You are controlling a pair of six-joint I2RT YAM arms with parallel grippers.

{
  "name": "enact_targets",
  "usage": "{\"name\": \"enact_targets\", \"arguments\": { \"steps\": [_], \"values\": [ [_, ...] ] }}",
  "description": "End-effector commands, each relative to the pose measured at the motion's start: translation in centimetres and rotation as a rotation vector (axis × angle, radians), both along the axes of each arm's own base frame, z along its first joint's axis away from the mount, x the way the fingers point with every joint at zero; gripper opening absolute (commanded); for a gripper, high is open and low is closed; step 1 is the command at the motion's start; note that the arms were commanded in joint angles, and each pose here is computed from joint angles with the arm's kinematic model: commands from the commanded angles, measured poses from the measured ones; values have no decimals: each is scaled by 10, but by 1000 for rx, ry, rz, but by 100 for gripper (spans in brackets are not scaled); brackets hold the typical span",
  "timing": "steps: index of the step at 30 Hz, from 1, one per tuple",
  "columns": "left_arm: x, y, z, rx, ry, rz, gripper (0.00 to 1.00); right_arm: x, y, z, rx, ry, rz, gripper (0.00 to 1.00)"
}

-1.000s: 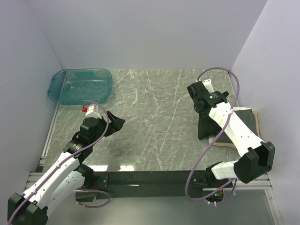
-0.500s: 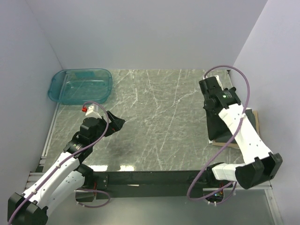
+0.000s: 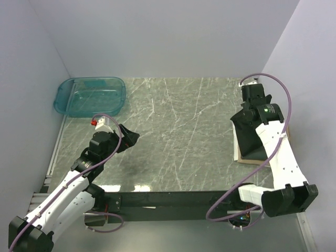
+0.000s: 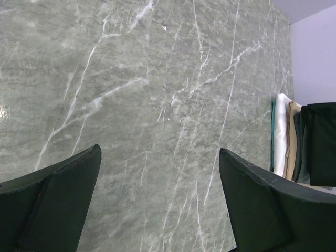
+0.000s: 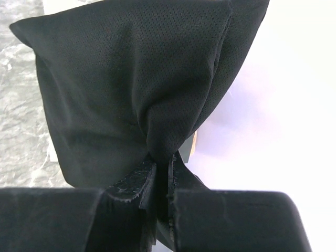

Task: Fold and stack the t-shirts
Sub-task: Neatly place the folded tshirt to the corner

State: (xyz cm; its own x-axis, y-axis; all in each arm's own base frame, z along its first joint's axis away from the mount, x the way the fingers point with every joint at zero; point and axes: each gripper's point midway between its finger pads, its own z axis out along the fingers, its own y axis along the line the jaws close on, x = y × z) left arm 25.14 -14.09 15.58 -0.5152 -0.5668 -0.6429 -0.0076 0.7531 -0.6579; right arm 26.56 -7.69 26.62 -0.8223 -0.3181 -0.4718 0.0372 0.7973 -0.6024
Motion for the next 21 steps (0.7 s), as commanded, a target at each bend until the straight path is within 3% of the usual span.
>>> {"name": "enact_targets", "arguments": {
  "steps": [1,11,21],
  "values": [
    [2,3,4,18,-33,5,99,21,-8,-2,-14,-12,18,0],
    [4,5,-2,38,-15,17,99,16,-73,-30,-48,-4,-270,0],
    [6,7,-4,51,-10,27,99,14,-101,-63,-19,24,-360,0]
  ]
}}
